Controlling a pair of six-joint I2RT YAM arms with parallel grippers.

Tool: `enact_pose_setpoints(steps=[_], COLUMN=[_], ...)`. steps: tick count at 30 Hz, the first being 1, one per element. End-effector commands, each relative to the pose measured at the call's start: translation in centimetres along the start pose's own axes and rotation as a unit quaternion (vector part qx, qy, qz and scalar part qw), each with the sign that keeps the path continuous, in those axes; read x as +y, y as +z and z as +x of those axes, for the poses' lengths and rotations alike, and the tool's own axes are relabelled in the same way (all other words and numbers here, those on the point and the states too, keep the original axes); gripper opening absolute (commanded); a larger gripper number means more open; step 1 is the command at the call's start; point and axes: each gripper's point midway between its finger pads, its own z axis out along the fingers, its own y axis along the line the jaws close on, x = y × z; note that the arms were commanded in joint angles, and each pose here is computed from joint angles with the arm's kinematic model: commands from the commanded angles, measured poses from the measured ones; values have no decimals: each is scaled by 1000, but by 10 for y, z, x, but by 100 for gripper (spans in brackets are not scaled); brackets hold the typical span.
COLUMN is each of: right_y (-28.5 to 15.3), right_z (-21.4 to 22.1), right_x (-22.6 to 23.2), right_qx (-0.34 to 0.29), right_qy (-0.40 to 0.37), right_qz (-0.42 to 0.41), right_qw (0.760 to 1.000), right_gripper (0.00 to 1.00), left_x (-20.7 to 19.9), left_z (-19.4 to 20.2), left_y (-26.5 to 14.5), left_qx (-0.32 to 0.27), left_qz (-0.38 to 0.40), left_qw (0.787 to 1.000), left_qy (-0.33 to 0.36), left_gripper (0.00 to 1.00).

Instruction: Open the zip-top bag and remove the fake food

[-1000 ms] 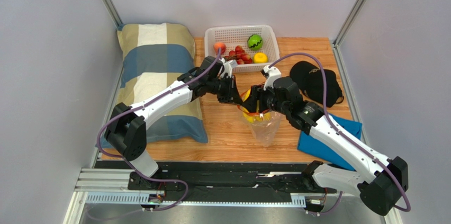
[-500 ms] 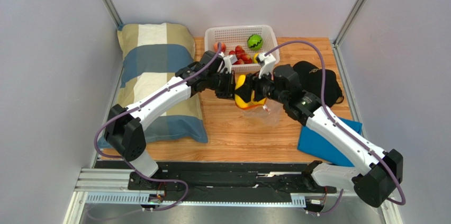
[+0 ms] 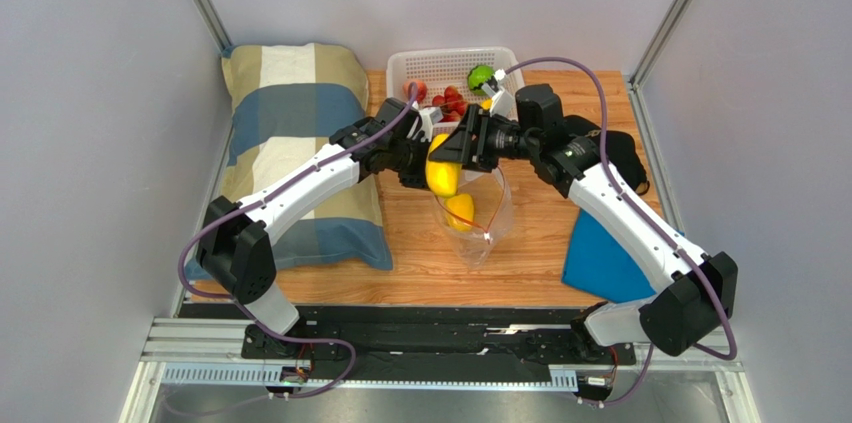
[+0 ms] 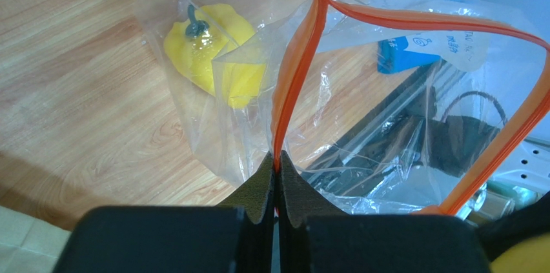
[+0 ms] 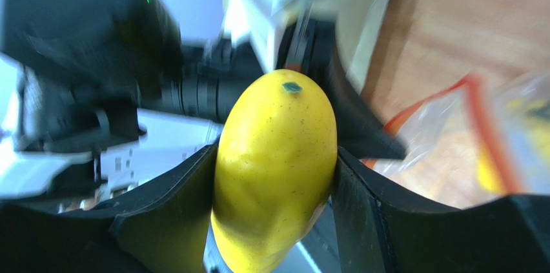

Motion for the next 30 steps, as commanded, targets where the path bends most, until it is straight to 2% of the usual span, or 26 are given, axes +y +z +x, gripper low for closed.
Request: enact_pose_setpoints(steps=[1, 3, 5, 8, 10, 11, 12, 13, 14, 15, 18, 19, 22, 26, 27, 28, 30], right_y=[-4, -6, -1, 11, 19, 33, 40, 40, 56, 60, 71, 71, 66, 36, 27, 8, -6], right_z=[-84, -115, -143, -179, -203, -204, -207, -223, -219, -225, -237, -235, -241, -240, -234, -225, -198], right_x=[-21, -42, -82, -133, -153, -188, -204, -203, -234, -239, -257, -262, -259, -228, -225, -205, -203], right_qx=[-117, -157, -189, -207, -214, -196, -189, -198, -179, -178, -164, -155, -146, -136, -128, -120, -88], right_qy=[-47, -72, -72, -76, -90, -80, -81, -94, -85, -89, -89, -87, -99, -108, -107, -106, -91], right_qz=[69, 117, 172, 227, 250, 276, 290, 296, 310, 310, 321, 327, 342, 359, 371, 375, 386], right_qw=[990, 978, 964, 949, 940, 938, 935, 930, 930, 930, 928, 928, 923, 917, 913, 913, 914], right_gripper=[0, 0, 0, 0, 1, 2, 3, 6, 8, 9, 27, 41, 68, 75, 94, 99, 100], left_x=[-14, -11, -11, -12, -15, -17, -19, -21, -22, -24, -29, -31, -31, -33, -33, -34, -34], left_z=[4, 9, 14, 16, 16, 16, 15, 13, 12, 10, 6, 5, 4, 2, -1, -3, -5], left_y=[-8, -7, -8, -10, -12, -12, -13, -13, -14, -14, -15, -15, -14, -14, -15, -15, -13], left_qx=[-13, -7, -5, -9, -8, -6, -6, -7, -8, -9, -9, -8, -6, -8, -11, -13, -15], left_qz=[29, 28, 31, 37, 43, 47, 51, 53, 56, 59, 67, 69, 69, 70, 69, 70, 68], left_qw=[999, 999, 999, 999, 999, 999, 999, 999, 998, 998, 998, 997, 997, 997, 997, 997, 997], left_qy=[20, 16, 10, 6, 6, 6, 7, 8, 9, 10, 15, 16, 17, 18, 19, 20, 19], left_gripper=[0, 0, 0, 0, 0, 0, 0, 0, 0, 0, 0, 0, 0, 0, 0, 0, 0])
